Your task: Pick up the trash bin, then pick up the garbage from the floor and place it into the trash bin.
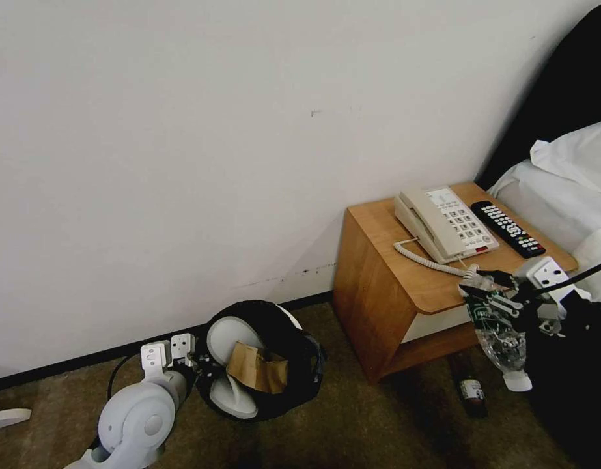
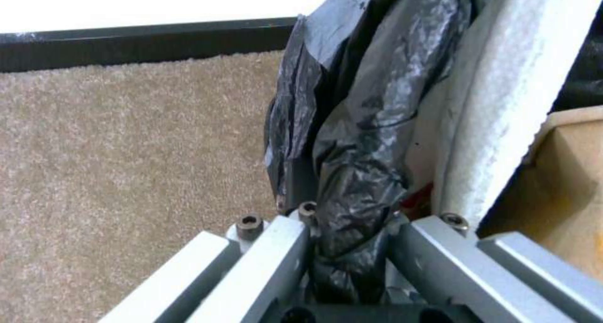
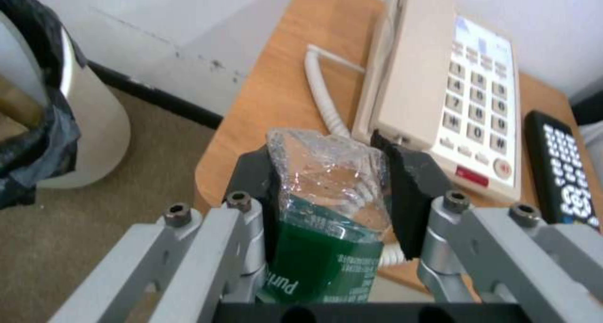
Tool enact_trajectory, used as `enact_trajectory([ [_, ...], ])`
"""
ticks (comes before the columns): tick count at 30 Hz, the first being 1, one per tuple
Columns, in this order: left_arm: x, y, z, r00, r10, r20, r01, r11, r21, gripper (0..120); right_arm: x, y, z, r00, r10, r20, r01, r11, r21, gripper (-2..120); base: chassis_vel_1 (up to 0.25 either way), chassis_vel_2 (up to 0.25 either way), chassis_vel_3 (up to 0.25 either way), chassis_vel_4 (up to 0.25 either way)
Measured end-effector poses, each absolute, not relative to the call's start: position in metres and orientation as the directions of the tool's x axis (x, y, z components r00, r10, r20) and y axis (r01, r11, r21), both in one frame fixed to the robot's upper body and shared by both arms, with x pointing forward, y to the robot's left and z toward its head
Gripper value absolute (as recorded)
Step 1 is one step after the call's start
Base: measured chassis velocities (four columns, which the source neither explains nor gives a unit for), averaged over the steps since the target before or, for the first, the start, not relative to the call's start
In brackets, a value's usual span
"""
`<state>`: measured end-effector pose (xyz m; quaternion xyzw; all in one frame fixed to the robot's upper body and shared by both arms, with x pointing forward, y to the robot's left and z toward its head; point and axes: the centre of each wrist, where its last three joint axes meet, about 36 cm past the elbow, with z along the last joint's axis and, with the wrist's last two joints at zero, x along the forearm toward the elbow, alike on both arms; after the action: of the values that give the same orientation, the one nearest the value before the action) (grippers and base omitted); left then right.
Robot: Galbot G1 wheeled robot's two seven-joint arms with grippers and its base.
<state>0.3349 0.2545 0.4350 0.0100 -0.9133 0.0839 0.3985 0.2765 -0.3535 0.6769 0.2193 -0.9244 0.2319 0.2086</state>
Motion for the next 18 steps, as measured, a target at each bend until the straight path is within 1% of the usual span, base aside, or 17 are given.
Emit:
enact_trajectory([
  [10,0.335,0.255,0.435,-0.683,0.048,0.729,-0.084,0.986,-0.143,0,0.287,-0.342,0.692,-0.821,-0.36,0.444,-0.52,0.792,-0.319,33,0.0,0.0,0.0,0.0],
  [18,0.335,0.256,0.435,-0.684,0.05,0.728,-0.079,0.987,-0.142,0,0.29,-0.337,0.693,-0.822,-0.38,0.425,-0.525,0.793,-0.308,33,0.0,0.0,0.0,0.0],
])
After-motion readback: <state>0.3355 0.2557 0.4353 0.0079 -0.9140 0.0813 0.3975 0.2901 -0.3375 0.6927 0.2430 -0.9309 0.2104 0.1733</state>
